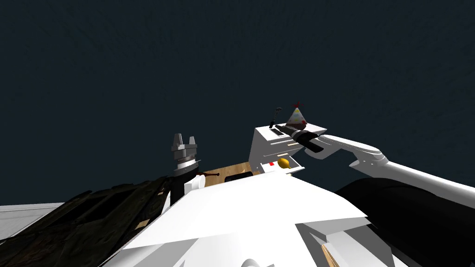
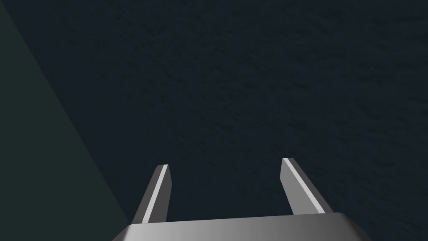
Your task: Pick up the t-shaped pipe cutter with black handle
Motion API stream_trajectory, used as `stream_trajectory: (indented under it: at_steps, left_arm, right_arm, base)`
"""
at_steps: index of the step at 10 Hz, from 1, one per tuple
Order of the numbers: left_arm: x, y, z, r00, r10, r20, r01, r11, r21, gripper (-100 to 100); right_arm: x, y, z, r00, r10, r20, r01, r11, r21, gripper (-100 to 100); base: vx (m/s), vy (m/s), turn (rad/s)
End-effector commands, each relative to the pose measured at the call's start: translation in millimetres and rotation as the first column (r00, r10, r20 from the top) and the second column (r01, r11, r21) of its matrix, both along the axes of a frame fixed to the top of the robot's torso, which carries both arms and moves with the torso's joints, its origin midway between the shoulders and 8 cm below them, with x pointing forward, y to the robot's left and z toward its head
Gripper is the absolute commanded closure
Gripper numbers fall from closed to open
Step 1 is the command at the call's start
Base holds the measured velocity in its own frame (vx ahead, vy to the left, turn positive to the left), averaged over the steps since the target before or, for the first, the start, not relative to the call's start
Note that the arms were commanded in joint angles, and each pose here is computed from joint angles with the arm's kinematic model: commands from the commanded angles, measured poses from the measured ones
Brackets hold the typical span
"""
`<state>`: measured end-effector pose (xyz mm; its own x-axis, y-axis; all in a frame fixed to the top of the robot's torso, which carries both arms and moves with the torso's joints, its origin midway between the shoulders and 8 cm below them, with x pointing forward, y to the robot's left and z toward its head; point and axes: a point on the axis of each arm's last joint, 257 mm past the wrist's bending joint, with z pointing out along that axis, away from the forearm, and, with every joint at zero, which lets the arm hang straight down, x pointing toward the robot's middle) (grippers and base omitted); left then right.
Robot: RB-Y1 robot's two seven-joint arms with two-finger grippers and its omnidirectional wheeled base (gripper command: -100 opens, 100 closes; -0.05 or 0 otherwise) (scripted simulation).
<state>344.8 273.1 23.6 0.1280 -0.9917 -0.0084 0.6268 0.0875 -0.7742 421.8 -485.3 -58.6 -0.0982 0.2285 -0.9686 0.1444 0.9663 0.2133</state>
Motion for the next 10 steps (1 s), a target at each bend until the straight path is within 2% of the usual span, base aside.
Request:
stream_trajectory:
  at_steps: [1, 5, 7, 8, 9, 10]
  left_arm:
    - [0, 0.0, 0, 1.000, 0.000, 0.000, 0.000, 1.000, 0.000, 0]
    - [0, 0.0, 0, 1.000, 0.000, 0.000, 0.000, 1.000, 0.000, 0]
    - [0, 0.0, 0, 1.000, 0.000, 0.000, 0.000, 1.000, 0.000, 0]
    - [0, 0.0, 0, 1.000, 0.000, 0.000, 0.000, 1.000, 0.000, 0]
    - [0, 0.0, 0, 1.000, 0.000, 0.000, 0.000, 1.000, 0.000, 0]
    - [0, 0.0, 0, 1.000, 0.000, 0.000, 0.000, 1.000, 0.000, 0]
  right_arm:
    - [5, -9, 7, 1.000, -0.007, -0.006, 0.007, 0.998, -0.057, -100]
    - [18, -27, 26, 1.000, -0.024, -0.011, 0.022, 0.986, -0.167, -100]
    - [22, -37, 34, 0.999, -0.039, -0.010, 0.036, 0.978, -0.207, -100]
    - [20, -32, 30, 0.999, -0.033, -0.011, 0.030, 0.981, -0.193, -100]
    - [20, -33, 31, 0.999, -0.035, -0.010, 0.032, 0.980, -0.196, 0]
    - [25, -42, 19, 0.999, -0.042, -0.033, 0.035, 0.981, -0.190, -100]
  base:
    - [0.134, 0.069, -0.080]
    - [0.150, 0.082, -0.064]
    - [0.117, 0.001, -0.060]
    - [0.055, -0.014, -0.008]
    - [0.010, -0.001, 0.005]
    - [-0.121, -0.032, 0.338]
